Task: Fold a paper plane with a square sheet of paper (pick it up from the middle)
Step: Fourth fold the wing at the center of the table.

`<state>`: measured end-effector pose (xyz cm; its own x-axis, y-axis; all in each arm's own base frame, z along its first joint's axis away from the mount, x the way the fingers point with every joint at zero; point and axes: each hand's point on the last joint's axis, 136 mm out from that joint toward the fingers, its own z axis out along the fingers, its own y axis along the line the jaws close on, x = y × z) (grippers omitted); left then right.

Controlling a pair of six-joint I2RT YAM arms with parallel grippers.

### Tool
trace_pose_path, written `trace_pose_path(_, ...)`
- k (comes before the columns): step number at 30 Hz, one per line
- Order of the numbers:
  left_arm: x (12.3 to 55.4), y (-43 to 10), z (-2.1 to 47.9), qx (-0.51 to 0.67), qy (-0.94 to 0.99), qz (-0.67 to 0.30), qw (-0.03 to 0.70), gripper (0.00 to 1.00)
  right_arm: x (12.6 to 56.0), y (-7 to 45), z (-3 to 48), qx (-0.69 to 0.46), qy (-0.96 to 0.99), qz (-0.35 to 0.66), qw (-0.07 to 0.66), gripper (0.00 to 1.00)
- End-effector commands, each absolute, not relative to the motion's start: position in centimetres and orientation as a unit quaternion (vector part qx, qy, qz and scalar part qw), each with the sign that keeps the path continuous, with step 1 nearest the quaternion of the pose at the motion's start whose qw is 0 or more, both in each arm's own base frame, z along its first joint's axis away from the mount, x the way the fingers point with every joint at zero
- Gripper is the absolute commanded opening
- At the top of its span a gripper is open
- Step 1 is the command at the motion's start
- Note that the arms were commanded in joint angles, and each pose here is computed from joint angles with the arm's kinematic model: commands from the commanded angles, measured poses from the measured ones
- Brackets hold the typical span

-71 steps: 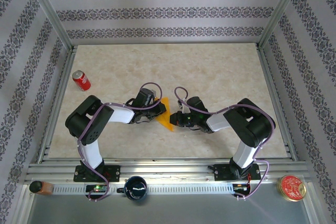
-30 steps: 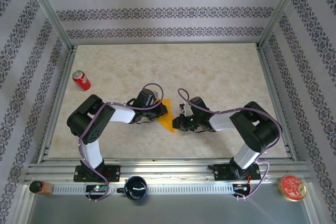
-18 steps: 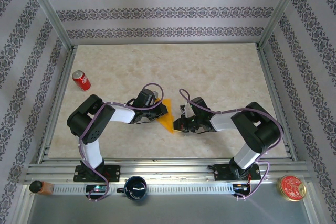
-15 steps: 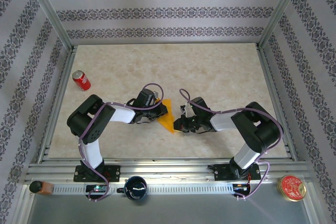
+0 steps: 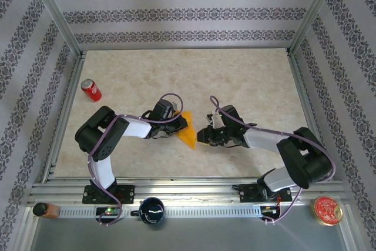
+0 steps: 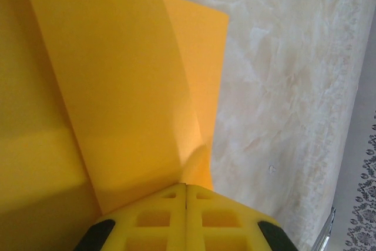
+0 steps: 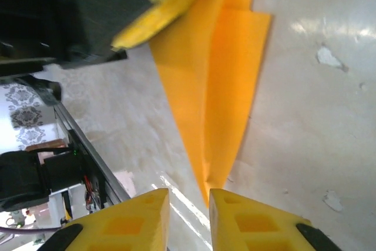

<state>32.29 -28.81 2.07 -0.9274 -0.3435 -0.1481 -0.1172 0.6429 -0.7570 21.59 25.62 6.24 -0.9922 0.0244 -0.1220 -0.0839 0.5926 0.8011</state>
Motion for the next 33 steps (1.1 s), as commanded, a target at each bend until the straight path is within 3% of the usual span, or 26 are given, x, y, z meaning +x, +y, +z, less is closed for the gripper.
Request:
trace_pose_path(1, 31.4, -27.4, -0.7, -0.145, 0.913, -0.359, 0.126, 0.04, 23.1, 26.2, 7.3, -0.028, 0.889, 0.451, 0.075, 0.19)
trace_pose_path(5, 31.3, -27.5, -0.7, -0.144, 0.914, -0.359, 0.124, 0.04, 23.5, 29.1, 8.0, -0.055, 0.881, 0.466, 0.056, 0.08)
trace_pose_path(11, 31.2, -27.5, -0.8, -0.145, 0.913, -0.361, 0.123, 0.04, 24.3, 30.2, 6.4, -0.045, 0.888, 0.455, 0.043, 0.02)
trace_pose_path(33, 31.2, -27.4, -0.8, -0.149, 0.912, -0.362, 0.124, 0.04, 22.5, 29.7, 2.3, -0.026, 0.894, 0.447, -0.011, 0.01)
